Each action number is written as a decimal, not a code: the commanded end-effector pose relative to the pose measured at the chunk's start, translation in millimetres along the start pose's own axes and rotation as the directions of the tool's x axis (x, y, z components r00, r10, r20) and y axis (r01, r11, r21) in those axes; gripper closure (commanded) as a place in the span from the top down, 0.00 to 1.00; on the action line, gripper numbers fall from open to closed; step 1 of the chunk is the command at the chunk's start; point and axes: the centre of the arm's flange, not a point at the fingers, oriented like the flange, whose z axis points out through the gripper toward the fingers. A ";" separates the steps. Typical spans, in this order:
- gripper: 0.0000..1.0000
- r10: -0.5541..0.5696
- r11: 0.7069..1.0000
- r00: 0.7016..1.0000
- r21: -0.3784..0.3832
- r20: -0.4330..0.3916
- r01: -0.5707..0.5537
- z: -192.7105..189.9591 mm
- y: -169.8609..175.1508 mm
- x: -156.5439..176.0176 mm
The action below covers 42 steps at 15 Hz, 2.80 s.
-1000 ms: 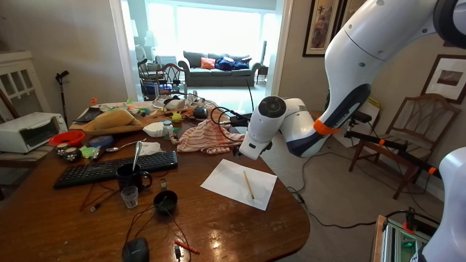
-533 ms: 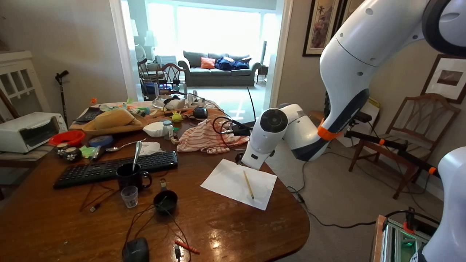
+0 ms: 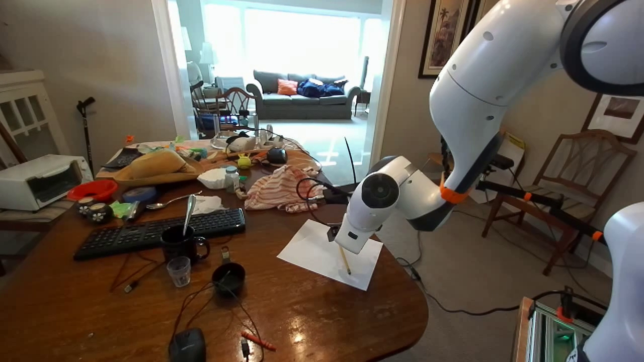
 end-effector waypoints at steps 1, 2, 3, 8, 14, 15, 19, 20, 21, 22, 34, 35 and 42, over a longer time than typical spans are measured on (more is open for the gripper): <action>1.00 -0.013 1.000 1.000 0.000 0.012 0.013 18.2 -0.1 23.5; 1.00 -0.018 1.000 1.000 0.001 0.011 0.018 20.4 0.7 26.4; 1.00 -0.018 1.000 1.000 0.002 0.012 0.018 22.4 1.2 29.0; 1.00 0.010 1.000 0.999 -0.019 0.036 -0.009 31.1 9.4 33.2; 1.00 0.029 0.999 0.999 -0.016 0.038 -0.028 46.3 12.6 37.2; 1.00 0.028 0.999 0.999 -0.018 0.041 -0.027 48.1 12.7 38.1; 0.93 0.028 0.999 0.998 -0.027 0.058 -0.027 53.9 15.2 39.6; 0.88 0.026 0.999 0.998 -0.029 0.062 -0.024 55.1 16.0 40.0; 0.78 0.025 0.999 0.998 -0.032 0.065 -0.023 56.0 16.4 40.3; 0.71 0.024 0.999 0.997 -0.034 0.067 -0.022 57.1 17.0 40.5; 0.50 0.043 0.996 0.995 -0.077 0.085 -0.036 63.4 25.3 35.8; 0.48 0.045 0.996 0.995 -0.081 0.084 -0.039 63.3 24.3 35.1; 0.30 0.051 0.994 0.995 -0.098 0.080 -0.043 60.2 21.1 31.1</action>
